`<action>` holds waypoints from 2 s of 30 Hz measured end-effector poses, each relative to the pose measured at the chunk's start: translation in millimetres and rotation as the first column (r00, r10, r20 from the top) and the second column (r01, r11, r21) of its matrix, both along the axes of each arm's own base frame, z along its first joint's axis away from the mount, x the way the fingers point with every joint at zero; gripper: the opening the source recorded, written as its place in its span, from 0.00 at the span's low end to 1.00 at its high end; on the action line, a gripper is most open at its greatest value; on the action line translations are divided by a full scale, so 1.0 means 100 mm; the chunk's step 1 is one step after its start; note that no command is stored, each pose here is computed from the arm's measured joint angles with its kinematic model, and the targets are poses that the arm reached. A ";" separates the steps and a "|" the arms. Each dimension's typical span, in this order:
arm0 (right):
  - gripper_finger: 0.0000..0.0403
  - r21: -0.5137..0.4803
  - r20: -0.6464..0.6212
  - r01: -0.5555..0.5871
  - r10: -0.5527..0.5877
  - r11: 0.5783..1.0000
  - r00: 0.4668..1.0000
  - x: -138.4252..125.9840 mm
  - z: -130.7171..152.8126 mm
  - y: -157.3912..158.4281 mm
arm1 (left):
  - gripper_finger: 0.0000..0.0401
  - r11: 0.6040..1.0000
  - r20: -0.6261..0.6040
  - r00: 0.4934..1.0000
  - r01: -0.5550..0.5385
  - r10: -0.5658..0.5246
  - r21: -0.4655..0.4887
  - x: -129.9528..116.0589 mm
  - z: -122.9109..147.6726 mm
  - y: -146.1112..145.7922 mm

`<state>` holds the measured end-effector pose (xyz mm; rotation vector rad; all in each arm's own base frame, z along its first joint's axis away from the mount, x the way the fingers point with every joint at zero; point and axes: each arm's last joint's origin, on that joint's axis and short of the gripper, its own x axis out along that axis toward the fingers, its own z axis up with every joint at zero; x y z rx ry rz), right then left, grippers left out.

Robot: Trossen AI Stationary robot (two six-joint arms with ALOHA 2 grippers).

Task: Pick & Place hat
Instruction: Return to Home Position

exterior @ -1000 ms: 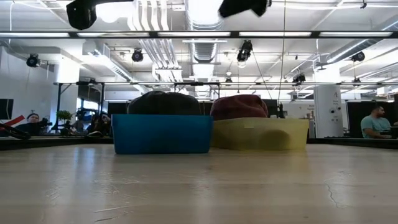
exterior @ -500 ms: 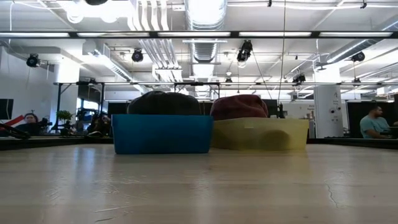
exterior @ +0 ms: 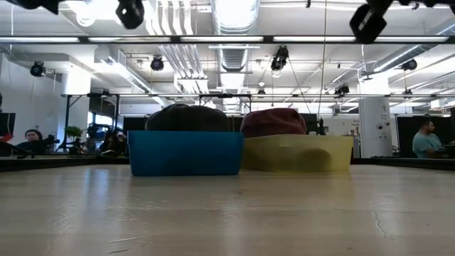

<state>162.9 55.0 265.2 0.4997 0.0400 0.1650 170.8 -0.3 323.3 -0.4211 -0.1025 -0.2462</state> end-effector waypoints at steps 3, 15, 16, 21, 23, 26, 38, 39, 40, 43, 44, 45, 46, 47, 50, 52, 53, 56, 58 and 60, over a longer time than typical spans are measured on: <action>0.11 -0.018 0.111 -0.008 0.010 1.000 0.994 -0.11 -0.10 -0.03 | 0.40 0.997 -0.019 0.997 -0.078 0.078 -0.004 -0.14 -0.11 0.09; 0.11 -0.032 0.146 0.175 -0.169 0.984 0.975 -0.32 -0.57 -0.16 | 0.40 0.991 0.047 0.994 -0.099 0.103 -0.085 -0.42 -0.92 0.08; 0.11 -0.033 0.139 0.190 -0.184 0.981 0.973 -0.32 -0.60 -0.17 | 0.40 0.989 0.036 0.993 -0.106 0.110 -0.099 -0.43 -0.98 0.09; 0.11 -0.046 0.108 0.228 -0.222 0.973 0.969 -0.34 -0.71 -0.19 | 0.40 0.986 0.018 0.994 -0.109 0.112 -0.128 -0.49 -1.15 0.08; 0.11 -0.049 0.103 0.233 -0.227 0.971 0.968 -0.34 -0.75 -0.19 | 0.40 0.986 0.031 0.992 -0.117 0.122 -0.120 -0.51 -1.18 0.08; 0.11 -0.016 0.068 0.228 -0.226 0.974 0.972 -0.36 -0.85 -0.20 | 0.40 0.986 0.038 0.991 -0.127 0.131 -0.105 -0.53 -1.22 0.08; 0.11 -0.001 0.041 0.054 -0.054 0.999 0.998 -0.38 -0.94 -0.15 | 0.40 0.989 0.007 0.990 -0.140 0.140 -0.053 -0.54 -1.34 0.08; 0.11 -0.006 0.042 0.046 -0.045 0.999 0.998 -0.38 -0.94 -0.15 | 0.40 0.989 -0.002 0.990 -0.140 0.140 -0.052 -0.54 -1.35 0.08; 0.11 -0.010 0.042 0.044 -0.043 0.999 0.998 -0.38 -0.94 -0.15 | 0.40 0.989 -0.014 0.990 -0.140 0.140 -0.052 -0.54 -1.37 0.08; 0.11 -0.016 0.043 0.044 -0.043 0.999 0.998 -0.38 -0.94 -0.15 | 0.40 0.988 -0.067 0.988 -0.142 0.137 -0.066 -0.54 -1.45 0.08; 0.11 -0.016 0.042 0.044 -0.043 0.999 0.998 -0.38 -0.94 -0.15 | 0.40 0.987 -0.098 0.986 -0.143 0.136 -0.074 -0.53 -1.48 0.08; 0.11 -0.017 0.041 0.044 -0.044 0.999 0.998 -0.38 -0.95 -0.15 | 0.40 0.987 -0.105 0.985 -0.144 0.135 -0.077 -0.53 -1.48 0.08; 0.11 -0.018 0.040 0.044 -0.043 0.999 0.998 -0.37 -0.95 -0.15 | 0.40 0.987 -0.110 0.985 -0.144 0.135 -0.078 -0.53 -1.49 0.08; 0.11 -0.018 0.039 0.044 -0.043 0.999 0.998 -0.37 -0.95 -0.15 | 0.40 0.986 -0.122 0.983 -0.145 0.135 -0.077 -0.53 -1.50 0.08; 0.11 -0.018 0.039 0.044 -0.043 0.999 0.998 -0.37 -0.95 -0.15 | 0.40 0.986 -0.136 0.982 -0.146 0.135 -0.077 -0.53 -1.51 0.08; 0.11 -0.021 0.039 0.044 -0.043 0.999 0.998 -0.37 -0.95 -0.15 | 0.40 0.986 -0.140 0.981 -0.147 0.135 -0.078 -0.53 -1.52 0.08; 0.11 -0.028 0.041 0.045 -0.043 0.999 0.998 -0.37 -0.95 -0.15 | 0.40 0.986 -0.140 0.981 -0.147 0.135 -0.078 -0.53 -1.52 0.08; 0.11 -0.041 0.043 0.045 -0.043 0.998 0.998 -0.37 -0.95 -0.15 | 0.40 0.986 -0.140 0.981 -0.146 0.134 -0.079 -0.53 -1.52 0.08; 0.11 -0.041 0.043 0.045 -0.043 0.998 0.998 -0.37 -0.95 -0.15 | 0.40 0.986 -0.141 0.981 -0.147 0.135 -0.079 -0.53 -1.52 0.08; 0.11 -0.041 0.042 0.045 -0.043 0.998 0.998 -0.37 -0.95 -0.15 | 0.40 0.986 -0.141 0.981 -0.146 0.134 -0.079 -0.53 -1.52 0.08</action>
